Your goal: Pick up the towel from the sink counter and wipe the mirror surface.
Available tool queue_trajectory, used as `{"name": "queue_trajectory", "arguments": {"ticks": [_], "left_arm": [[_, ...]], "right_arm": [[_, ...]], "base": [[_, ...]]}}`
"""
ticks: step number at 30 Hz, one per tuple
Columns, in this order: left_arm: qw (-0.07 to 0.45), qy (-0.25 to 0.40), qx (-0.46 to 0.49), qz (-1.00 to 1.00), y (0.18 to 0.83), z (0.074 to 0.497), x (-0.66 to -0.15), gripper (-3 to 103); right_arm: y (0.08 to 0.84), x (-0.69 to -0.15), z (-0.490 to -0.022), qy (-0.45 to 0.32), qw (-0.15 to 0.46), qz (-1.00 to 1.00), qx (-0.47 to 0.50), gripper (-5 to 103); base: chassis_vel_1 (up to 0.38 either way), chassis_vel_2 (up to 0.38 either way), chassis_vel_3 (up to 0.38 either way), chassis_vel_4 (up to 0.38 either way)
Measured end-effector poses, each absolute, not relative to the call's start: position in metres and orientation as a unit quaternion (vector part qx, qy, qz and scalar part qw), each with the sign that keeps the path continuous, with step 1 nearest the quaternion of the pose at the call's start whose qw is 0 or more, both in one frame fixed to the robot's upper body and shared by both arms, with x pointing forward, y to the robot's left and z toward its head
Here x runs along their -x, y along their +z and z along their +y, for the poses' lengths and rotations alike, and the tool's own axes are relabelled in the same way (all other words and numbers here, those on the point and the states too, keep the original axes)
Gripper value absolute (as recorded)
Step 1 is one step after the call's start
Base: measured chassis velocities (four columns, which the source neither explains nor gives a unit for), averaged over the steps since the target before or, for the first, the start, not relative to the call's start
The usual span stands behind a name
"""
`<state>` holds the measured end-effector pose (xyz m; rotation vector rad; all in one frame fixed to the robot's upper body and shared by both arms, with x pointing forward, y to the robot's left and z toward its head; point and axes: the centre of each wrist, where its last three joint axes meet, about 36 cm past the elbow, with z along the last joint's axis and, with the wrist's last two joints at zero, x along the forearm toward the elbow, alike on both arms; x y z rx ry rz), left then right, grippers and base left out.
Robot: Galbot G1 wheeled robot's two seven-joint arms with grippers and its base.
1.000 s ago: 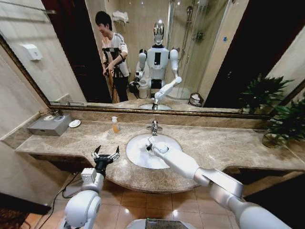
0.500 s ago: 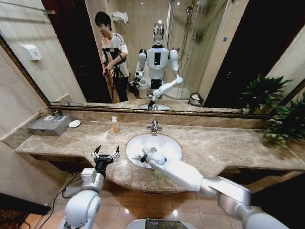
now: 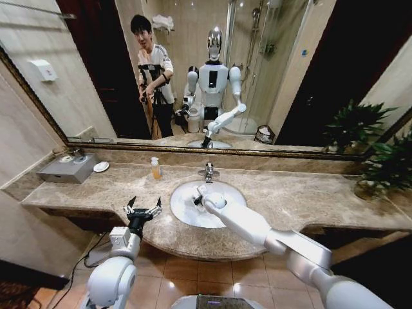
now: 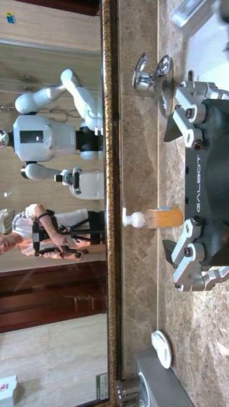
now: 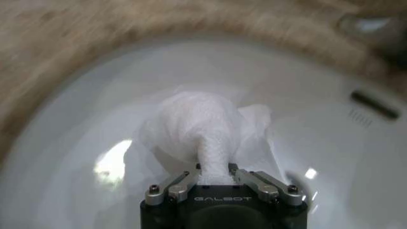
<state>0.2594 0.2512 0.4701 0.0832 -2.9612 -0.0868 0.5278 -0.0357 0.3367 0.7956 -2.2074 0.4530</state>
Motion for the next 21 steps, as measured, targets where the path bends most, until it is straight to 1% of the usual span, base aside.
{"name": "queue_trajectory", "arguments": {"ticks": [2,4,9,13,16,17,21], "left_arm": [[0.089,-0.029,-0.028,-0.995,0.470,0.251,-0.259,100],[0.089,-0.029,-0.028,-0.995,0.470,0.251,-0.259,100],[0.089,-0.029,-0.028,-0.995,0.470,0.251,-0.259,100],[0.089,-0.029,-0.028,-0.995,0.470,0.251,-0.259,100],[0.089,-0.029,-0.028,-0.995,0.470,0.251,-0.259,100],[0.089,-0.029,-0.028,-0.995,0.470,0.251,-0.259,100],[0.089,-0.029,-0.028,-0.995,0.470,0.251,-0.259,100]], "right_arm": [[0.336,-0.523,-0.037,0.176,0.369,-0.858,-0.312,10],[0.334,-0.502,-0.045,0.176,0.378,-0.851,-0.319,10],[0.336,-0.491,-0.044,0.176,0.380,-0.848,-0.325,10],[0.337,-0.503,-0.039,0.174,0.376,-0.853,-0.315,10],[0.343,-0.535,-0.039,0.177,0.360,-0.867,-0.295,10],[0.343,-0.535,-0.039,0.177,0.360,-0.867,-0.295,10],[0.342,-0.572,-0.045,0.178,0.343,-0.884,-0.262,10]], "base": [[0.000,0.000,0.000,0.000],[0.000,0.000,0.000,0.000],[0.000,0.000,0.000,0.000],[0.000,0.000,0.000,0.000],[0.000,0.000,0.000,0.000],[0.000,0.000,0.000,0.000],[0.000,0.000,0.000,0.000]]}}
